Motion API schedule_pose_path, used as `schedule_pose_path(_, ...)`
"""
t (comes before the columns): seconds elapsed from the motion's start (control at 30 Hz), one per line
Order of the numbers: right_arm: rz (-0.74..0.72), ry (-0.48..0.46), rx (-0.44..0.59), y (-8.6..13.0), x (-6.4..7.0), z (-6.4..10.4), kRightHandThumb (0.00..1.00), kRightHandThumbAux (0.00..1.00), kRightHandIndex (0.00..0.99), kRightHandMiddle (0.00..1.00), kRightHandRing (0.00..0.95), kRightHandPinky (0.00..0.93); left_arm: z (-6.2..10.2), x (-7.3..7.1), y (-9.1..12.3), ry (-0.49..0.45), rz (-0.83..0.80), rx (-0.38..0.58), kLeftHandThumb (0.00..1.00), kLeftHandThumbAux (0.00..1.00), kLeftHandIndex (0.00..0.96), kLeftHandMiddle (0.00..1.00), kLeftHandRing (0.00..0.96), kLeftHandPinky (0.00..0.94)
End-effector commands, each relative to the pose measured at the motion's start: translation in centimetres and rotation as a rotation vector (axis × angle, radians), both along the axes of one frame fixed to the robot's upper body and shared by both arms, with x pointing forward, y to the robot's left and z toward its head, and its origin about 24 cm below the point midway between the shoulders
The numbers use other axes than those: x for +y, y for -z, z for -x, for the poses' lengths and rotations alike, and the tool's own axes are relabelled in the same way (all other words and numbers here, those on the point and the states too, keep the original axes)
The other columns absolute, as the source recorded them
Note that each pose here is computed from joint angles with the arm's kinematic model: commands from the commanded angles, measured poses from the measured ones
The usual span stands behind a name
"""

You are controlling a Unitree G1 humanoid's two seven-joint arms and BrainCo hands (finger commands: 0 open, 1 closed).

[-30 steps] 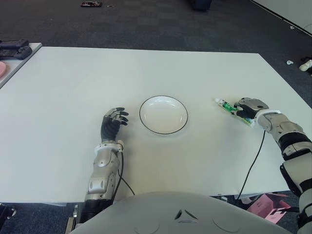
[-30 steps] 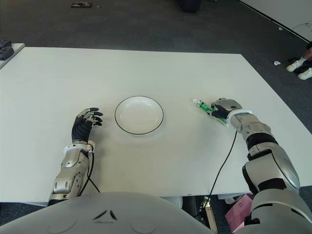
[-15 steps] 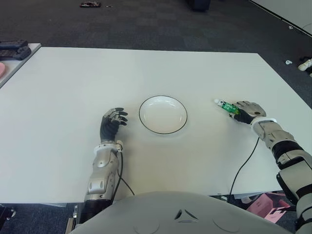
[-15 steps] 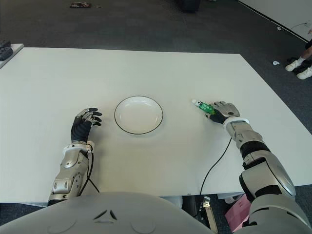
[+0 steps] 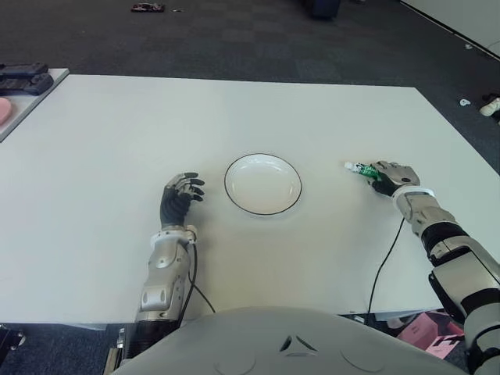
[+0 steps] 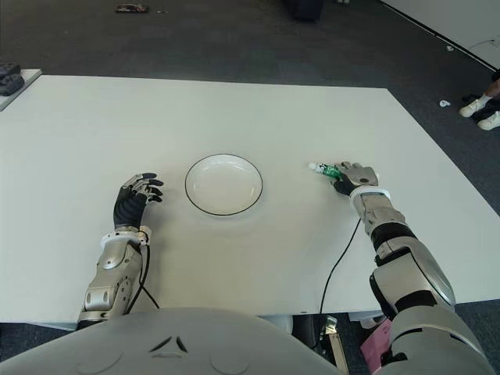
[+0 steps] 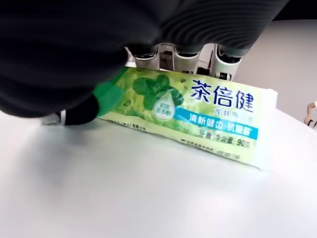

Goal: Put the toothpaste on the table into the plate.

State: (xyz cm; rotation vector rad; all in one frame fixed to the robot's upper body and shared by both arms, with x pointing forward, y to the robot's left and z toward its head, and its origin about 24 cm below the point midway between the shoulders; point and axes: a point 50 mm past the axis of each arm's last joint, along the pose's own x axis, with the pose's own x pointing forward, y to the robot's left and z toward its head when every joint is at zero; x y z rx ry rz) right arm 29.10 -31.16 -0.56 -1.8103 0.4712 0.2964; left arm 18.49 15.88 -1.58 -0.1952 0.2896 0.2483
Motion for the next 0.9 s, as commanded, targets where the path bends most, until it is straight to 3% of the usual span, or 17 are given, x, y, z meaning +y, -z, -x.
schedule_pose_path(0.03, -0.001, -0.004, 0.299, 6.75, 2.18, 5.36, 0.805, 0.359, 0.151, 0.281, 0.408, 0.46, 2.2, -0.55, 2.8, -0.037, 0.047, 0.182, 0.835, 0.679, 0.402, 0.504, 0.601, 0.591)
schedule_pose_path(0.17, 0.013, 0.003, 0.28, 6.66, 2.2, 5.23, 0.816, 0.392, 0.282, 0.438, 0.508, 0.518, 2.15, -0.56, 2.75, -0.03, 0.042, 0.174, 0.835, 0.679, 0.403, 0.503, 0.604, 0.592)
schedule_pose_path(0.23, 0.017, 0.005, 0.263, 6.65, 2.2, 5.23, 0.767, 0.57, 0.371, 0.52, 0.538, 0.529, 2.14, -0.56, 2.72, -0.028, 0.041, 0.171, 0.835, 0.679, 0.403, 0.503, 0.606, 0.592)
schedule_pose_path(0.33, 0.021, 0.008, 0.237, 6.62, 2.21, 5.22, 0.746, 0.654, 0.416, 0.595, 0.6, 0.597, 2.11, -0.55, 2.68, -0.025, 0.04, 0.167, 0.834, 0.68, 0.4, 0.505, 0.61, 0.597)
schedule_pose_path(0.53, 0.027, 0.012, 0.184, 6.46, 2.23, 5.12, 0.737, 0.691, 0.436, 0.682, 0.688, 0.682, 2.05, -0.54, 2.59, -0.02, 0.037, 0.162, 0.833, 0.68, 0.396, 0.513, 0.621, 0.604)
schedule_pose_path(0.7, 0.017, 0.012, 0.172, 6.3, 2.25, 4.98, 0.838, 0.667, 0.449, 0.621, 0.714, 0.696, 1.99, -0.51, 2.58, -0.019, 0.032, 0.168, 0.833, 0.68, 0.396, 0.512, 0.62, 0.601)
schedule_pose_path(0.9, -0.003, 0.022, 0.162, 6.19, 2.28, 4.88, 0.856, 0.666, 0.438, 0.558, 0.73, 0.73, 1.94, -0.49, 2.51, -0.012, 0.026, 0.159, 0.833, 0.68, 0.396, 0.515, 0.625, 0.61)
